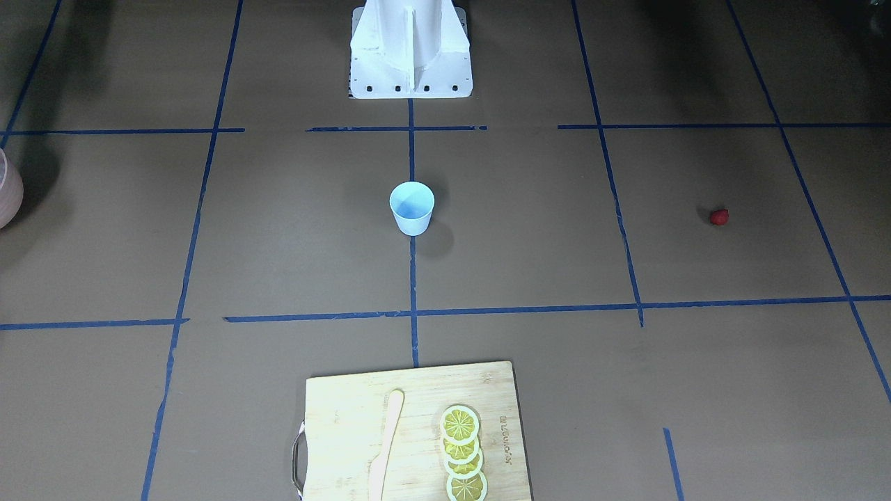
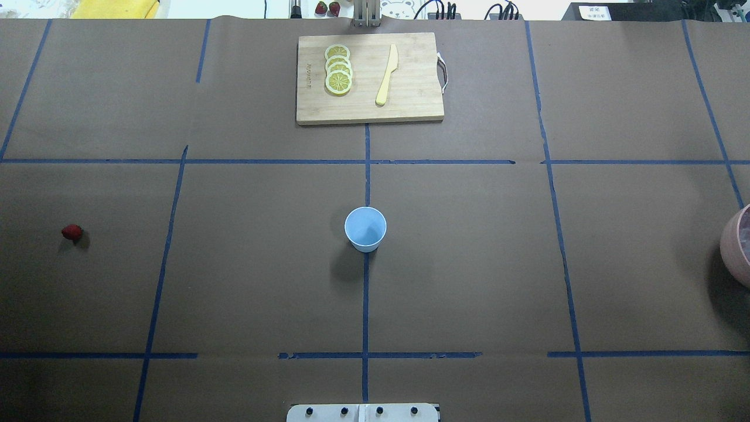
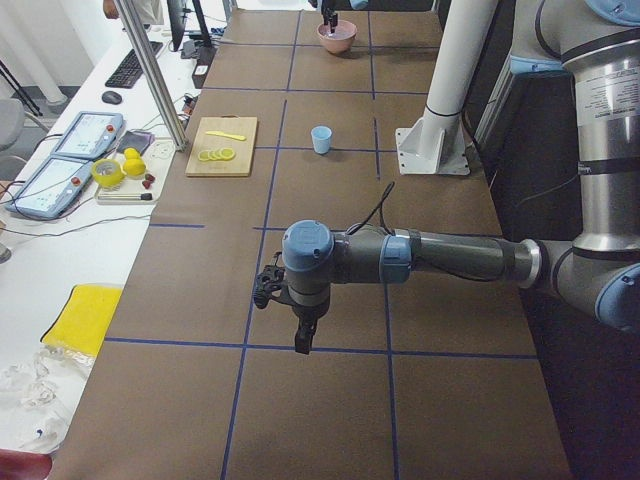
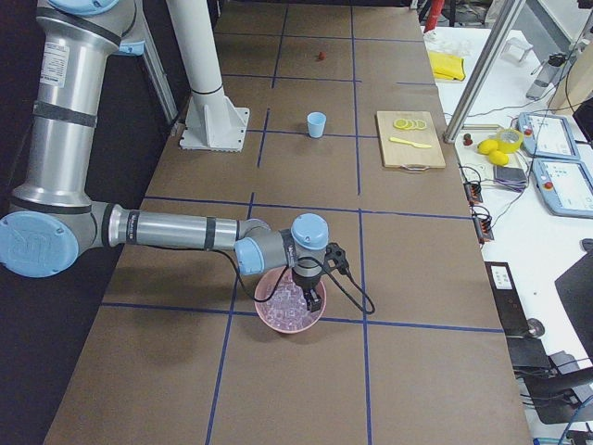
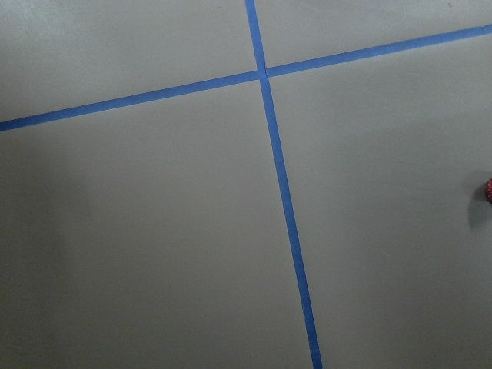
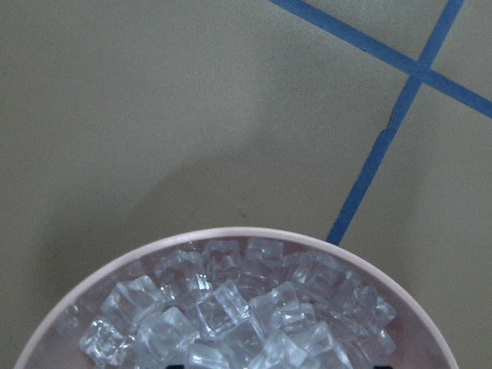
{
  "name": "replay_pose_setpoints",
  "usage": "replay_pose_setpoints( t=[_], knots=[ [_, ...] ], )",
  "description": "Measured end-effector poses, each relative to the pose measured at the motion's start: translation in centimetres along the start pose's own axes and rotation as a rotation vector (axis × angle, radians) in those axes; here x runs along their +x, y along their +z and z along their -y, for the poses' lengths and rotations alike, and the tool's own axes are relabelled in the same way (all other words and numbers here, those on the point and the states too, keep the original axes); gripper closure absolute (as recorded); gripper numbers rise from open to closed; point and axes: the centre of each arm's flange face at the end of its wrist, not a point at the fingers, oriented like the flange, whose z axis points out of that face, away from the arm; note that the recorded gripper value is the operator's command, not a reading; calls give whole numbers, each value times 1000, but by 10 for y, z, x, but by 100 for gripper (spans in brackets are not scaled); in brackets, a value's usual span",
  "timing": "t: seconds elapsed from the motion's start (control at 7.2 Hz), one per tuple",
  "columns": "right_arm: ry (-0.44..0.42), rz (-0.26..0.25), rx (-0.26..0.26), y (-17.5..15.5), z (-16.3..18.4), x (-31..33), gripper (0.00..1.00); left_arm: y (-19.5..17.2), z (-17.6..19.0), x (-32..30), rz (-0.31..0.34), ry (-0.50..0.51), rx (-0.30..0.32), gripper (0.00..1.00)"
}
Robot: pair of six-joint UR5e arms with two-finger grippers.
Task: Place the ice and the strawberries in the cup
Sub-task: 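Grasp an ice cube from the pink bowl with the right gripper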
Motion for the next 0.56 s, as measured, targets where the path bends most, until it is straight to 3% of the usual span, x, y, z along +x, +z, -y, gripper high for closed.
replay_pose_setpoints(
  t=[0.56],
  knots=[
    [6, 3, -18, 9, -2, 1, 18, 0, 0, 0, -1, 0, 1, 0]
  ],
)
